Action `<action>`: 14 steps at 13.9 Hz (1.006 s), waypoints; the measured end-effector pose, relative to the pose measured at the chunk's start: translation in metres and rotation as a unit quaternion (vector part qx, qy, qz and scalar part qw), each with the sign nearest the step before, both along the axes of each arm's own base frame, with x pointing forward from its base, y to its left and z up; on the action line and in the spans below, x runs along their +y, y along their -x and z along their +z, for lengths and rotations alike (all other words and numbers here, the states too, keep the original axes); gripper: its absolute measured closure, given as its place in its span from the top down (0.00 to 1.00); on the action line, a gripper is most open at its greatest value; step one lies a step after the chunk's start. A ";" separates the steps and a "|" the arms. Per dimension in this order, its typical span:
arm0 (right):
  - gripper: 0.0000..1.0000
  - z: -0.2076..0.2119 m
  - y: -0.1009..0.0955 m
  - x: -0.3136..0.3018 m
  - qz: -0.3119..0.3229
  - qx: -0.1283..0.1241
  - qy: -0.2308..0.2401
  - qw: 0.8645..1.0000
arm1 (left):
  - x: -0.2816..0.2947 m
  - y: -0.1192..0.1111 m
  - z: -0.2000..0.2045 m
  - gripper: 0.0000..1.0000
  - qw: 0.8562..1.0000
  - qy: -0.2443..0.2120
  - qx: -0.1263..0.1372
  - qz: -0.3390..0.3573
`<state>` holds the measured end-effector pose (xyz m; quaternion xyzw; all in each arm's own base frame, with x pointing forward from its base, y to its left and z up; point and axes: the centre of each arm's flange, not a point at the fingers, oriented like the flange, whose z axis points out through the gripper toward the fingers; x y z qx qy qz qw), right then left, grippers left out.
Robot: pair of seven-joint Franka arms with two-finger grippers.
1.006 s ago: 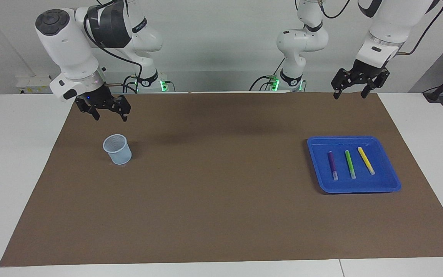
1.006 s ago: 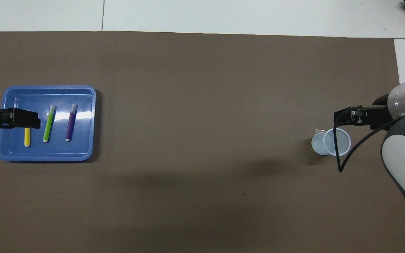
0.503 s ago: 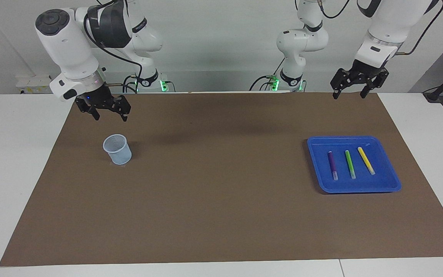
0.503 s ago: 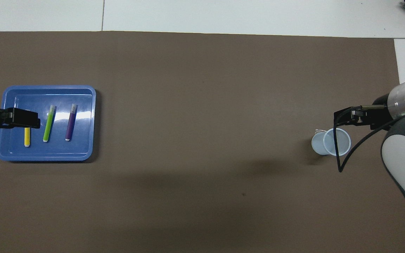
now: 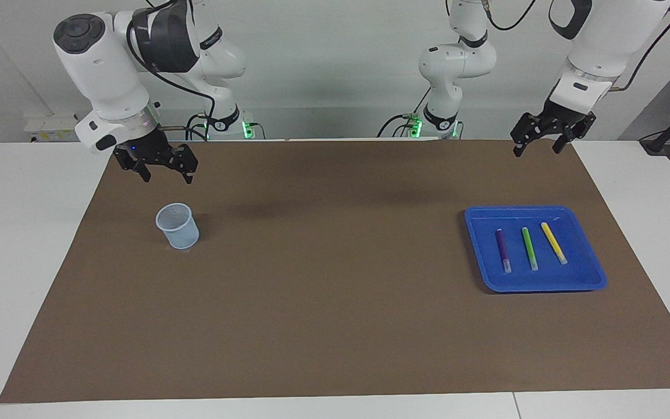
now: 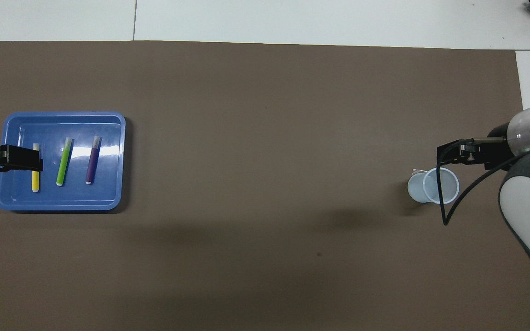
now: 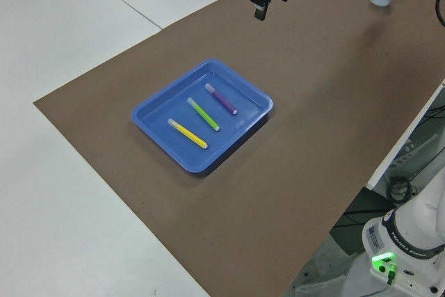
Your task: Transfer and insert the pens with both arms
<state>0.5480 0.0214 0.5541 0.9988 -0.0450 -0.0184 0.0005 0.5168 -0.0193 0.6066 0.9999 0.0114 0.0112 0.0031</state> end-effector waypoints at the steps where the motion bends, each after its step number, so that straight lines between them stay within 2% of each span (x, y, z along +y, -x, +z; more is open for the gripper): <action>1: 1.00 0.000 0.000 0.000 0.000 0.000 0.000 1.000 | 0.000 0.000 -0.005 1.00 1.000 0.000 0.001 0.000; 5: 1.00 0.000 0.000 0.000 0.000 0.000 0.000 1.000 | 0.000 -0.002 -0.023 1.00 1.000 0.000 -0.011 0.000; 8: 1.00 0.000 0.000 0.000 0.000 0.000 0.000 1.000 | 0.000 -0.002 -0.046 1.00 1.000 -0.001 -0.009 -0.007; 14: 1.00 0.000 0.000 0.000 0.000 0.000 0.000 1.000 | 0.000 -0.002 -0.049 1.00 1.000 -0.001 -0.008 -0.010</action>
